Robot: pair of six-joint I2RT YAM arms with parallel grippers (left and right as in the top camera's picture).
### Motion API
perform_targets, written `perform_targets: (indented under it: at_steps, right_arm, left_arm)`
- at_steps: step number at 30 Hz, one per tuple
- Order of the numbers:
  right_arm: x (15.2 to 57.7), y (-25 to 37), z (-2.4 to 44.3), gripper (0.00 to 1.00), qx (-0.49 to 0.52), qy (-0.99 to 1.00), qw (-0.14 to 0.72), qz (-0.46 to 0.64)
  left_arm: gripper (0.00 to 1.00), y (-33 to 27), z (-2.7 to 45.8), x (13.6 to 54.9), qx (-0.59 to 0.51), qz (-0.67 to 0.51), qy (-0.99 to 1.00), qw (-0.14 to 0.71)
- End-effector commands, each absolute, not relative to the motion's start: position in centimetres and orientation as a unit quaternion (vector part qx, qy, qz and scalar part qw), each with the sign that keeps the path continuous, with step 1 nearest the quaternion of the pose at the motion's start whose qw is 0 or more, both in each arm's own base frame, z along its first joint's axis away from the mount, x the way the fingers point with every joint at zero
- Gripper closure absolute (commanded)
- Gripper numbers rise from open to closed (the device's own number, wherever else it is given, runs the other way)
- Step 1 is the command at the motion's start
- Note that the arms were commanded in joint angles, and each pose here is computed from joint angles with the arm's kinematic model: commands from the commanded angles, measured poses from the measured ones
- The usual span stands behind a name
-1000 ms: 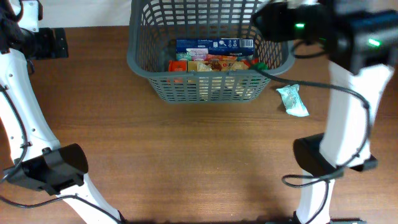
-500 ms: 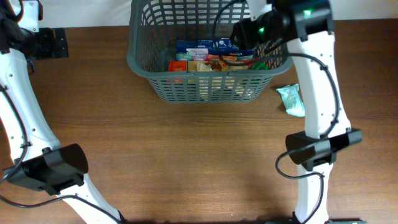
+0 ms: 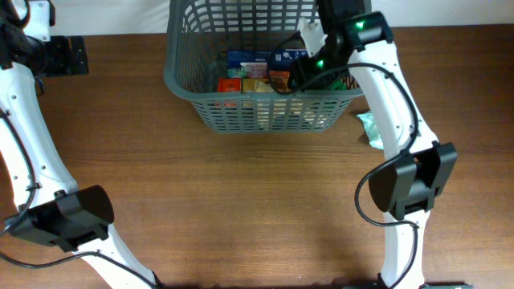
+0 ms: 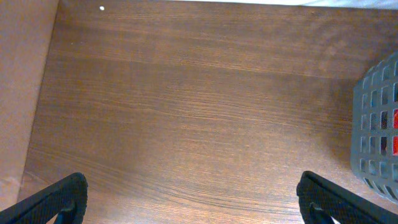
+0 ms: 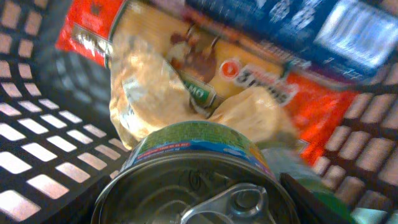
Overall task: Pack container
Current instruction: 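Carry the tin can into the basket and release it, then move the right gripper back to the green wipes packet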
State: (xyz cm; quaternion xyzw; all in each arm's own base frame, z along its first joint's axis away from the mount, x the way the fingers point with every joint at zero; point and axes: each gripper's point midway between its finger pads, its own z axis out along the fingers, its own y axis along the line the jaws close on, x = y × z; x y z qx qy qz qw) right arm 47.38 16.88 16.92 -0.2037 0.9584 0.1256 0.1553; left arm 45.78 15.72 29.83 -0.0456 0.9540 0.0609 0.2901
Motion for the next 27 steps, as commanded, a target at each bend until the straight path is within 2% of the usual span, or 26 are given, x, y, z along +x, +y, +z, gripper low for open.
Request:
perform_targets:
  at_steps: [1,5,7,12,14,17,21,27]
  right_arm:
    - [46.4,17.9,15.6,0.83,-0.213,0.956,0.133,0.152]
    - [45.8,18.0,14.6,0.83,-0.212,0.957,0.117,0.16]
    - [45.8,18.0,14.6,0.76,-0.212,0.957,0.116,0.16]
    - [45.8,18.0,14.7,0.22,-0.213,0.957,0.117,0.16]
    - [46.0,18.0,14.9,0.15,-0.213,0.956,0.122,0.16]
    - [46.4,17.8,16.8,0.06,-0.212,0.953,0.141,0.161]
    - [46.8,17.8,21.8,0.07,-0.233,0.94,0.192,0.157]
    - [46.6,15.0,34.3,0.07,-0.22,0.905,0.342,0.125]
  left_arm:
    - [0.01,15.7,29.6,45.9,-0.053,0.052,0.954,0.289]
    - [0.01,15.7,29.6,45.9,-0.053,0.052,0.954,0.29]
    - [0.01,15.7,29.6,45.9,-0.053,0.052,0.954,0.29]
    - [0.0,15.7,29.6,45.9,-0.053,0.052,0.954,0.289]
    - [0.01,15.7,29.6,45.9,-0.053,0.052,0.954,0.29]
    - [0.01,15.7,29.6,45.9,-0.053,0.052,0.954,0.289]
    - [0.01,15.7,29.6,45.9,-0.053,0.052,0.954,0.289]
    - [0.01,15.7,29.6,45.9,-0.053,0.052,0.954,0.289]
